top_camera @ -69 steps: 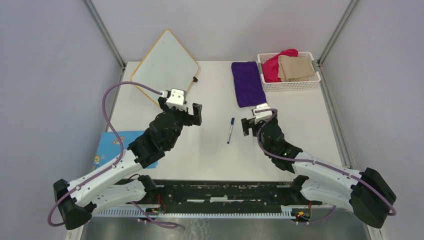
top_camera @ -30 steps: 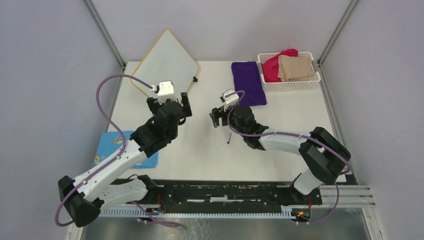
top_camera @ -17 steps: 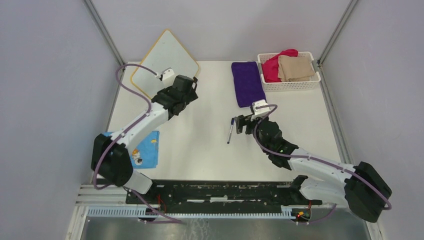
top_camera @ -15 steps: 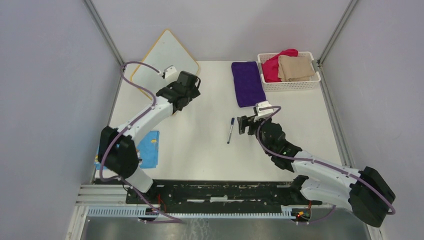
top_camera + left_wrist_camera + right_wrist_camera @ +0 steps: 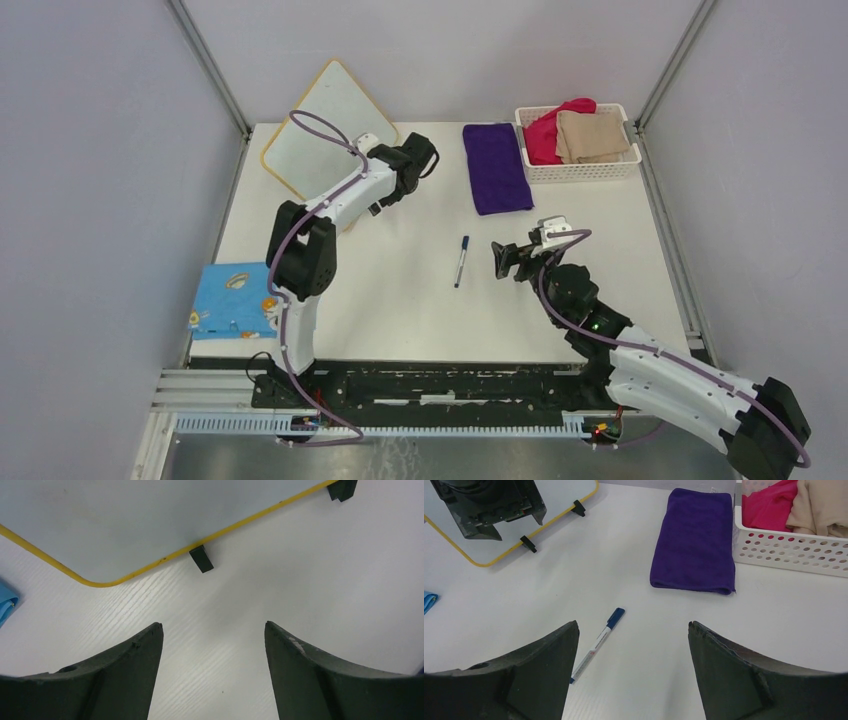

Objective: Write a sentence on the whiteboard
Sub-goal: Move the whiteboard to the center of the board.

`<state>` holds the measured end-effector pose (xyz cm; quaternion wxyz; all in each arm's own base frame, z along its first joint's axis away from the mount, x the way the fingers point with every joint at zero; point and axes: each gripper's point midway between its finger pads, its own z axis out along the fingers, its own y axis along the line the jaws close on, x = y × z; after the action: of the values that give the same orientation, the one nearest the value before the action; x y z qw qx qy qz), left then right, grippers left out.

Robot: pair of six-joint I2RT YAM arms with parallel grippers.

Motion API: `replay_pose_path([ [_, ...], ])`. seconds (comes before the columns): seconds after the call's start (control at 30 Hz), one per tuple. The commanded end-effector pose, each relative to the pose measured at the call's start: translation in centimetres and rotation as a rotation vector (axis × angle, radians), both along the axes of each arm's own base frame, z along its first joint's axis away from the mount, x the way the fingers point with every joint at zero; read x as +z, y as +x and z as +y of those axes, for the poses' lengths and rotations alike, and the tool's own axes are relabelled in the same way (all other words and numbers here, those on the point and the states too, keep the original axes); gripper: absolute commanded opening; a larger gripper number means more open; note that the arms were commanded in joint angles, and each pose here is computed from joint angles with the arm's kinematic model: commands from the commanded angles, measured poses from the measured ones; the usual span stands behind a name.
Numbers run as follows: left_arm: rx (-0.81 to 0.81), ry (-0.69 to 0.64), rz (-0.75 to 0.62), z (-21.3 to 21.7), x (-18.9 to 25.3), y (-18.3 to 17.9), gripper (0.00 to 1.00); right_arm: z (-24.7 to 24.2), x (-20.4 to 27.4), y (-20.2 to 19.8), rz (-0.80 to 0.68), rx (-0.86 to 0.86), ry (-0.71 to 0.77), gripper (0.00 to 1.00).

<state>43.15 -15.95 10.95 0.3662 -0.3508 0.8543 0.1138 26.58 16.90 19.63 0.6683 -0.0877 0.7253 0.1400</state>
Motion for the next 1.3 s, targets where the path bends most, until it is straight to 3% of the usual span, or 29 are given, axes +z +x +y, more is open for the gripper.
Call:
replay_pose_path([
  [0.0,0.122,0.089,-0.066,1.3,1.0,1.0,0.78,-0.5,0.4,-0.2,-0.014,-0.016,0.021,0.86],
  [0.47,0.163,0.129,-0.06,1.6,-2.3,4.6,0.73,-1.0,0.0,-0.5,-0.015,-0.021,0.027,0.86],
  [1.27,0.185,0.17,-0.015,4.0,-5.7,6.5,0.65,-1.2,-0.5,-0.3,-0.004,-0.039,0.011,0.87],
])
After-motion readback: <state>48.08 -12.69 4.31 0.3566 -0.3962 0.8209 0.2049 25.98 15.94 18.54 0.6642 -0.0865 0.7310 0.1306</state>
